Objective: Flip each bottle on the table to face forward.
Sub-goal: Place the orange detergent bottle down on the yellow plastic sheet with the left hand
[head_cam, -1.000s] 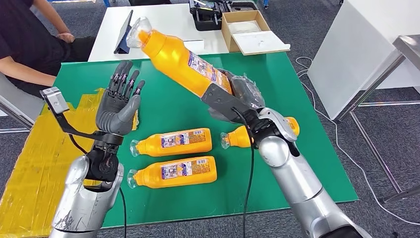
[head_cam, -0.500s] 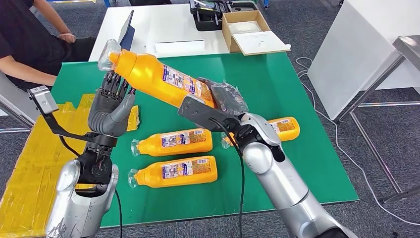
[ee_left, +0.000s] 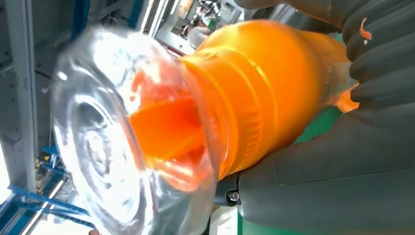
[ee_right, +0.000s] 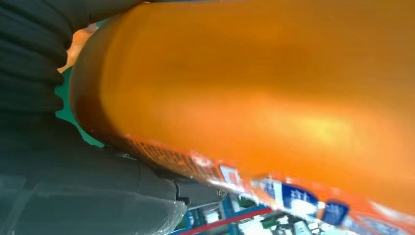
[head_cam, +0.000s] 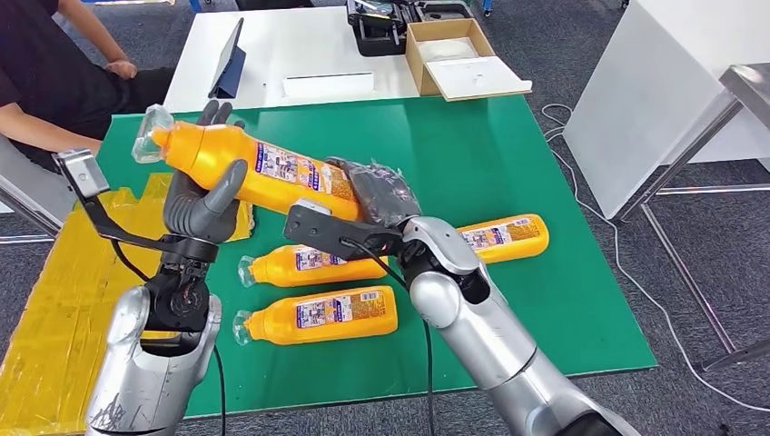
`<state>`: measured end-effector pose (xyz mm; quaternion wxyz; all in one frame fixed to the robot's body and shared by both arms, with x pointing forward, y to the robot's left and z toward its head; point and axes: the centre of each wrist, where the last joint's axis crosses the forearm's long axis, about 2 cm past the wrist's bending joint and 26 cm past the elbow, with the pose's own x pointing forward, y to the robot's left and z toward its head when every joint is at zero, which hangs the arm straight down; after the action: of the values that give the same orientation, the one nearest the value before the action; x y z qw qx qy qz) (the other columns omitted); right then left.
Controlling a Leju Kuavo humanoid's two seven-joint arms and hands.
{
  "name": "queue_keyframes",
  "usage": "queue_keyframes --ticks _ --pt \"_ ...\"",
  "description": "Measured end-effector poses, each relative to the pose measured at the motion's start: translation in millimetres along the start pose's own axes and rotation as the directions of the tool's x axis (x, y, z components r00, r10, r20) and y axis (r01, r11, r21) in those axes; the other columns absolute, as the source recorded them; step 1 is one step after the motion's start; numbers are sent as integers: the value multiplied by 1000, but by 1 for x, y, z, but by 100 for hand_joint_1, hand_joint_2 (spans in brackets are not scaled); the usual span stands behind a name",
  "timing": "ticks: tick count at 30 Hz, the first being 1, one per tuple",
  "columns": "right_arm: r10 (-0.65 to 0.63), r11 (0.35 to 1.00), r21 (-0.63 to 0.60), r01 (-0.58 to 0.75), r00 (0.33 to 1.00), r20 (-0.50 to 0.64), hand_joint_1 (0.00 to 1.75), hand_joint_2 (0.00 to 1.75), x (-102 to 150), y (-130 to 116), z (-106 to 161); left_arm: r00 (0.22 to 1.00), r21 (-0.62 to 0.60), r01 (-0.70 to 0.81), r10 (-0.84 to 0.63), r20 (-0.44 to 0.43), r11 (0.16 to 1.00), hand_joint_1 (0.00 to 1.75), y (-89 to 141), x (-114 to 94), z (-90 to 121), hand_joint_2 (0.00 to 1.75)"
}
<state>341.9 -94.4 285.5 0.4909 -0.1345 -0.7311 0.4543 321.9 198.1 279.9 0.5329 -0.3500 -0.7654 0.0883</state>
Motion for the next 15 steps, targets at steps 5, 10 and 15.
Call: queue_keyframes --ticks 5,10,15 --pt "6 1000 10 -7 1000 22 175 175 10 3 -4 1000 2 -2 2 -4 1000 0 0 0 0 175" --pt "6 1000 13 -6 1000 25 175 175 12 4 -5 1000 3 -2 2 -4 1000 0 0 0 0 175" --pt "7 1000 15 -7 1000 29 175 175 14 5 -6 1000 11 0 1 -4 1000 0 0 0 0 175"
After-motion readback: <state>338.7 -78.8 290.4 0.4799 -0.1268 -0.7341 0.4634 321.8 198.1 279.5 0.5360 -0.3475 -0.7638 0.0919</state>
